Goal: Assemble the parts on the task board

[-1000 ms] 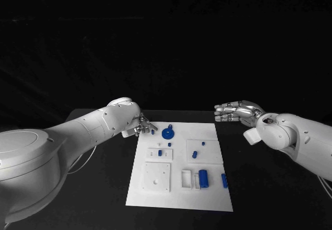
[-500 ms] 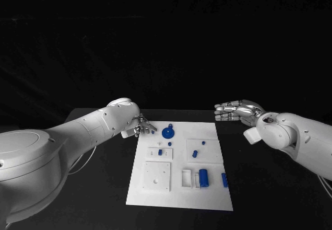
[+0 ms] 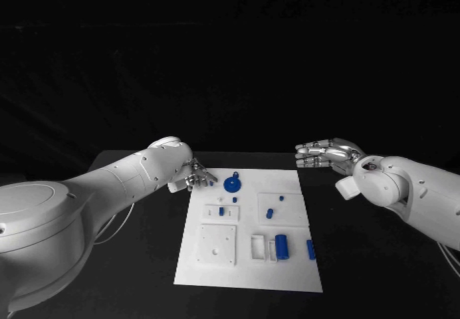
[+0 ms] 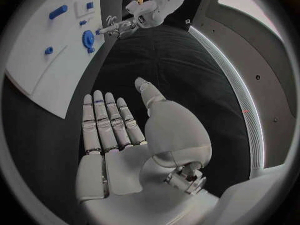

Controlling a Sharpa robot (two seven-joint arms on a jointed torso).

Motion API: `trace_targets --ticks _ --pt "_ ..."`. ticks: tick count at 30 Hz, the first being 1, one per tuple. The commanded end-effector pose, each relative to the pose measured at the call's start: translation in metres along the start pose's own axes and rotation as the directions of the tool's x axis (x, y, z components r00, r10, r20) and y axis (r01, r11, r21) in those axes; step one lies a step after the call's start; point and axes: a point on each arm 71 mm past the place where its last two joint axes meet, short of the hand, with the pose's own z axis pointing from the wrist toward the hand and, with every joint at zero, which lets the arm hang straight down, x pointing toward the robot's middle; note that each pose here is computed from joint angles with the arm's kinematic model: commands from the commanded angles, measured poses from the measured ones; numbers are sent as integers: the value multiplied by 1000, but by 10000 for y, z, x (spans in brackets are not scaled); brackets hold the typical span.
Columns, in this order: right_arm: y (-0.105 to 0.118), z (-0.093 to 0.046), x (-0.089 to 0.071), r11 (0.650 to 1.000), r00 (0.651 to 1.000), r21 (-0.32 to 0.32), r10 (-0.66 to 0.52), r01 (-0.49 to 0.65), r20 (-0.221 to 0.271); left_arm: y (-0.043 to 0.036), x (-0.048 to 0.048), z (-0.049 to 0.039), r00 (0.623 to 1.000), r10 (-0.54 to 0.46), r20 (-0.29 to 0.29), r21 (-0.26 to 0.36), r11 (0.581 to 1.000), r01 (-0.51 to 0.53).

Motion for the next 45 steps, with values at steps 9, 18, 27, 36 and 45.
trace_targets --ticks 9,18,27,36,45 --pt "16 12 16 1000 1000 -14 0 0 -6 -52 50 9 999 -33 -23 40 999 34" --pt "15 24 29 1000 1000 -14 1 -1 -9 -59 51 9 999 -36 -24 43 998 37" --pt "15 28 34 1000 1000 -14 2 -2 -11 -51 47 11 999 -37 -23 40 998 38" --pt "15 28 35 1000 1000 -13 2 -2 -13 -32 32 13 999 -45 -10 31 999 45" --pt "12 31 34 1000 1000 -12 2 -2 -13 -35 35 13 998 -67 -17 37 997 68"
